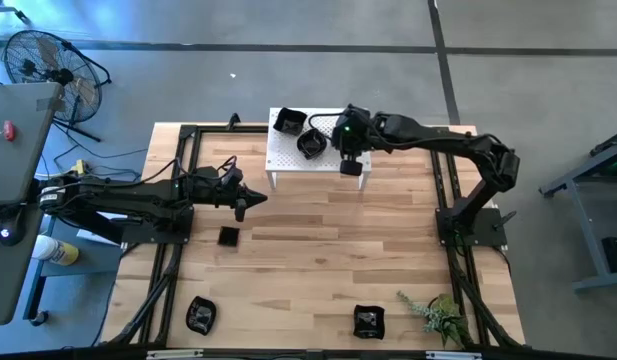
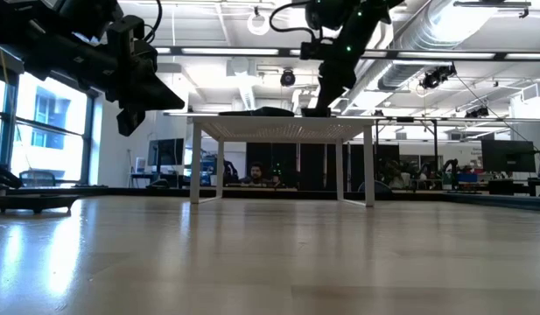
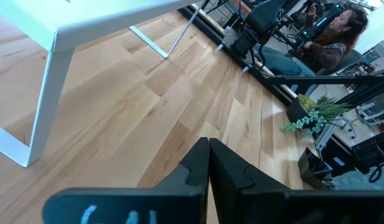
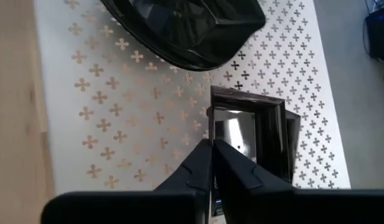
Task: Pick & Place Mini shaped plates
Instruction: Stack the black square plate on top of the black square plates on the shelf
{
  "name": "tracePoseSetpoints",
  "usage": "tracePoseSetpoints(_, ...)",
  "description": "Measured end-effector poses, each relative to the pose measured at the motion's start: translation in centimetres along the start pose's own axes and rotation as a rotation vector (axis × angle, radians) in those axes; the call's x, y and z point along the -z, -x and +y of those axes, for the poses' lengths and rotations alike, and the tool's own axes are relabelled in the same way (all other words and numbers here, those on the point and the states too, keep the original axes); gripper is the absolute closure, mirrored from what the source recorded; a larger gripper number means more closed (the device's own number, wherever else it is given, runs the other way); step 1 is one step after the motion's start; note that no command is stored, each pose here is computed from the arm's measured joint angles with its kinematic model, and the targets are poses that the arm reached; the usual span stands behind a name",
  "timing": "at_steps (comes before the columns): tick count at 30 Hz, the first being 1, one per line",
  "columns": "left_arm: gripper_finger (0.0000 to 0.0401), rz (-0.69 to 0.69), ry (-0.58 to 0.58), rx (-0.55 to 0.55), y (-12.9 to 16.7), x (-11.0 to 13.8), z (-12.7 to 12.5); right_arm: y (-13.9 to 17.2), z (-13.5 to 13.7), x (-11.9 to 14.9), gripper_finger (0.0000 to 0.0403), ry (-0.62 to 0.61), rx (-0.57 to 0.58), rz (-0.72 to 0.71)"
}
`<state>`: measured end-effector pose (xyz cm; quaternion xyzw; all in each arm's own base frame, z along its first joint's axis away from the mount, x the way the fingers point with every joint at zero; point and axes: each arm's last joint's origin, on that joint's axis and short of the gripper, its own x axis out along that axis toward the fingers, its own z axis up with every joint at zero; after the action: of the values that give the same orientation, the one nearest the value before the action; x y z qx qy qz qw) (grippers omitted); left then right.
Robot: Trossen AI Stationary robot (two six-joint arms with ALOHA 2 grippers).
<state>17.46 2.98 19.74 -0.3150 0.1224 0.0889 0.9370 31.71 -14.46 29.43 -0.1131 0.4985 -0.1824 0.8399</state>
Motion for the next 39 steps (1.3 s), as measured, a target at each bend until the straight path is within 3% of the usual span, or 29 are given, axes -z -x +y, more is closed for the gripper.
tracePoseSetpoints(11, 0.0397, -0.001, -0.001, 0.0, 0.0, 0.0, 0.0, 1.4, 0.0, -0.2, 0.0395, -0.051, 0.091, -0.01)
tracePoseSetpoints(20, 0.0397, -0.001, -0.001, 0.0, 0.0, 0.0, 0.0, 0.1, -0.1, -0.1, 0.0359, -0.133, 0.068, 0.005)
tracePoseSetpoints(27, 0.0397, 0.0, 0.0, 0.0, 0.0, 0.0, 0.0, 0.1, -0.2, -0.2, 0.0306, -0.194, 0.07, -0.019)
tracePoseSetpoints(31, 0.0397, 0.0, 0.0, 0.0, 0.0, 0.0, 0.0, 0.1, -0.3, -0.2, 0.0292, -0.214, -0.006, -0.043)
tracePoseSetpoints(35, 0.0397, 0.0, 0.0, 0.0, 0.0, 0.0, 0.0, 0.0, -0.7, 0.1, 0.0317, -0.242, -0.016, -0.034)
tracePoseSetpoints(39, 0.0397, 0.0, 0.0, 0.0, 0.0, 0.0, 0.0, -0.1, -1.2, 0.3, 0.0372, -0.253, 0.001, -0.025)
